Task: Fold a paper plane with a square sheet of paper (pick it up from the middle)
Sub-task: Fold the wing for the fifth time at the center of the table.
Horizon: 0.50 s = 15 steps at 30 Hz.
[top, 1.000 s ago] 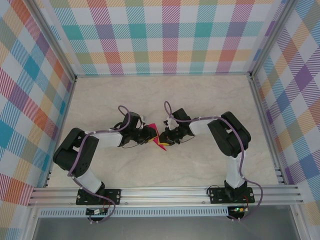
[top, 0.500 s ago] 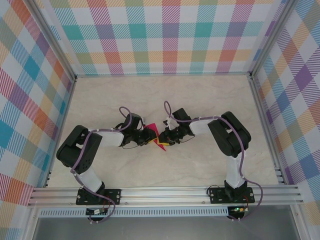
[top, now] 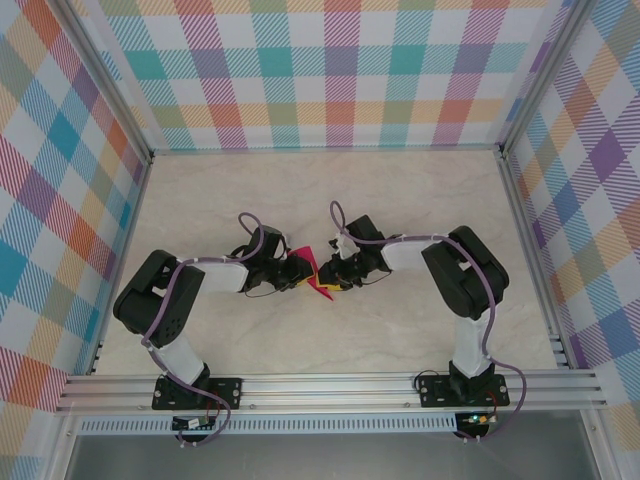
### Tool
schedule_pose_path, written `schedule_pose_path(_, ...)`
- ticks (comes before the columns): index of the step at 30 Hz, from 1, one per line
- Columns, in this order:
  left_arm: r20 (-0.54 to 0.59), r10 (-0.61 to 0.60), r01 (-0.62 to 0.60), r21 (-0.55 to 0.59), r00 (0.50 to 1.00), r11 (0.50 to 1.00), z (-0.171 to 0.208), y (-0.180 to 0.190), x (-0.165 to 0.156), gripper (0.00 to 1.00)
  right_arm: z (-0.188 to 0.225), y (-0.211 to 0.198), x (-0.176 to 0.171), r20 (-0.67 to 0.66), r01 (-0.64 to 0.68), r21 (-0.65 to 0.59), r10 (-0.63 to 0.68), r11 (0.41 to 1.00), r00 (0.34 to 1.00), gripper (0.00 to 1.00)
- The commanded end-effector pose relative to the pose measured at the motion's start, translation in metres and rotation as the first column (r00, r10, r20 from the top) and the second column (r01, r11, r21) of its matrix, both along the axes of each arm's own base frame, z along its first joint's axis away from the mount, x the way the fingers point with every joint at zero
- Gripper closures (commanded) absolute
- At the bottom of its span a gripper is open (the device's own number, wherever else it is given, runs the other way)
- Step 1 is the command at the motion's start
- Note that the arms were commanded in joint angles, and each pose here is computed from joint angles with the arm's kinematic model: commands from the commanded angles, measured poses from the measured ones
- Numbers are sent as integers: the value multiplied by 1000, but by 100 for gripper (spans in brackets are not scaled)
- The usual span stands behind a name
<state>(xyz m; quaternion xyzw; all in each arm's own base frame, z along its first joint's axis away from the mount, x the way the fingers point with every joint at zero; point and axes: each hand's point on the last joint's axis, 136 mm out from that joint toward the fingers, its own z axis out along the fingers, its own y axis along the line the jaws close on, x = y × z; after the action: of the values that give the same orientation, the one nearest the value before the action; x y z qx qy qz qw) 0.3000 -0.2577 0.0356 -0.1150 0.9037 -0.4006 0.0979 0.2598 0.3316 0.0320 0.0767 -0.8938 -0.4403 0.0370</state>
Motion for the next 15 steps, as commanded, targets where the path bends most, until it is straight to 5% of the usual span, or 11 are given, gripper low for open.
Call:
schedule_pose_path(1, -2, -7, 7, 14, 1000, 1000, -1, -3, 1, 82, 6, -7, -3, 0, 14, -23, -14, 1000, 1000, 74)
schedule_pose_path(15, -5, -2, 2, 15, 1000, 1000, -2, -2, 0, 81, -4, -9, -19, -74, -20, -9, 19, 1000, 997, 89)
